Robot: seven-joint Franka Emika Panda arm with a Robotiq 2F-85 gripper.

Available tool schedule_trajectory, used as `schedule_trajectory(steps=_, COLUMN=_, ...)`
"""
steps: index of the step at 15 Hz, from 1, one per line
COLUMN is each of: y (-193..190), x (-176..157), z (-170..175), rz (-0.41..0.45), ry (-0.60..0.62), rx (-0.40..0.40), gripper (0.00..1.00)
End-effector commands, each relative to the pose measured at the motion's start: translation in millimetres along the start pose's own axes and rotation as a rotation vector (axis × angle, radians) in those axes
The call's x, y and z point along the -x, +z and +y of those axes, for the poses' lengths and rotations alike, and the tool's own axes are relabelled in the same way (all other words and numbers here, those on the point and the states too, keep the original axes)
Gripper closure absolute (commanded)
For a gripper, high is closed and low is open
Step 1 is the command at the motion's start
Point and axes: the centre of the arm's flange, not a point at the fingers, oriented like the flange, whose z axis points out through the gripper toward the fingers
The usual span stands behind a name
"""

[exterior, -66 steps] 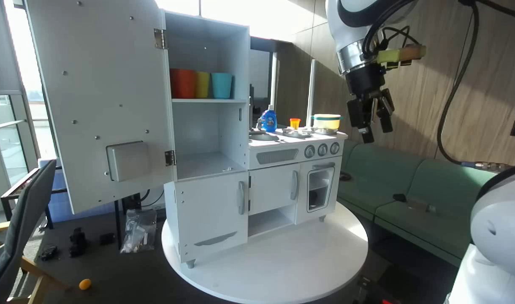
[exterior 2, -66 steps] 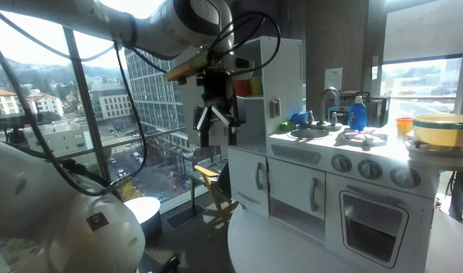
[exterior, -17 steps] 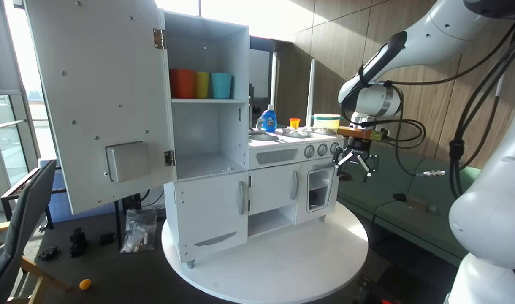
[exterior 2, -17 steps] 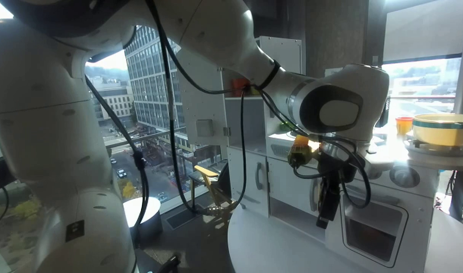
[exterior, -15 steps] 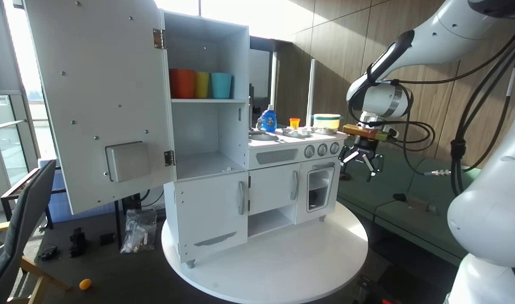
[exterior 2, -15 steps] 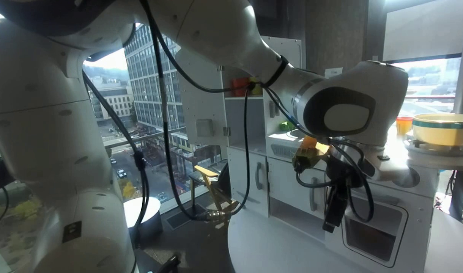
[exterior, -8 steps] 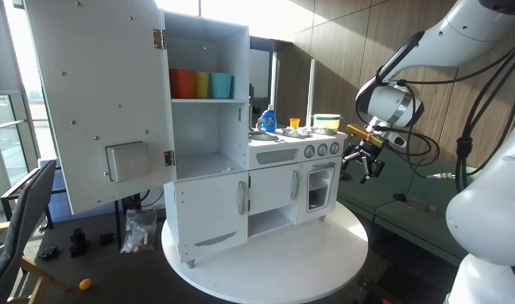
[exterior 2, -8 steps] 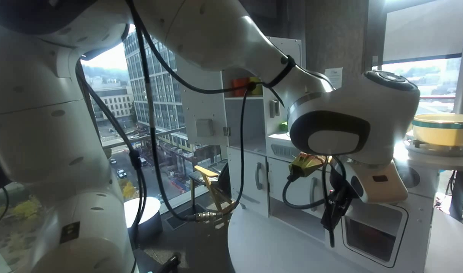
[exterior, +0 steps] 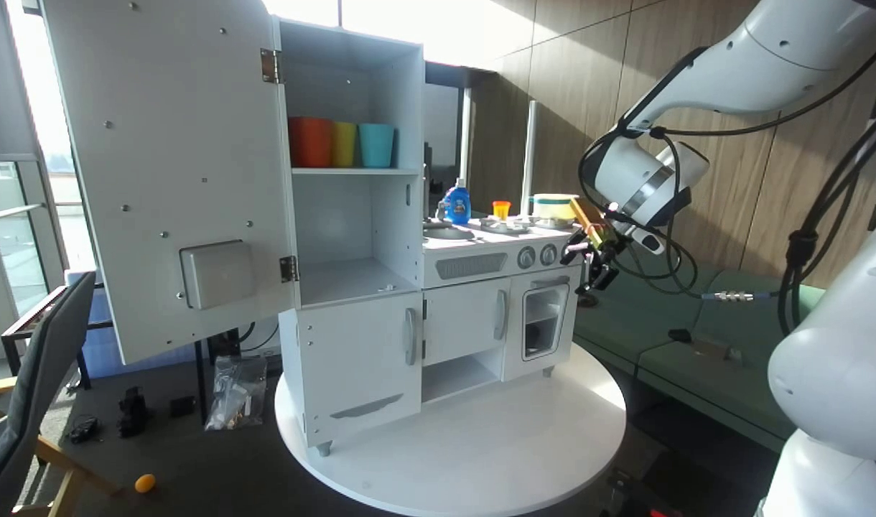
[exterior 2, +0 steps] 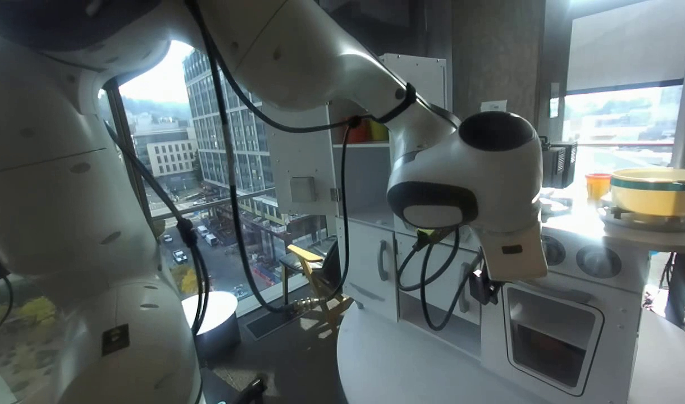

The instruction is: Open the bottom cabinet door on the right

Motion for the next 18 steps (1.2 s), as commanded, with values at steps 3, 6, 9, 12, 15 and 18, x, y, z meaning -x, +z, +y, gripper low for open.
schedule_trajectory(steps=3, y=29, x=23, z=1, rz=0.182, ry=0.071, rx=-0.249, gripper=0.0)
schedule_trajectory(steps=6, y=32, x=23, z=13, rz=0.335, ry=0.067, rx=-0.308, gripper=0.0)
schedule_trajectory(steps=9, y=33, x=21, z=16, rz=0.417, ry=0.013, rx=-0.3, gripper=0.0)
schedule_trajectory(steps=12, y=49, x=27, z=27, rz=0.39, ry=-0.073, rx=-0.234, gripper=0.0)
schedule_trajectory(steps=15, y=65, x=32, z=31, rz=0.402, ry=-0.132, rx=-0.208, gripper=0.0)
schedule_trajectory(steps=18, y=78, x=35, z=30, rz=0.402, ry=-0.164, rx=-0.17, gripper=0.0)
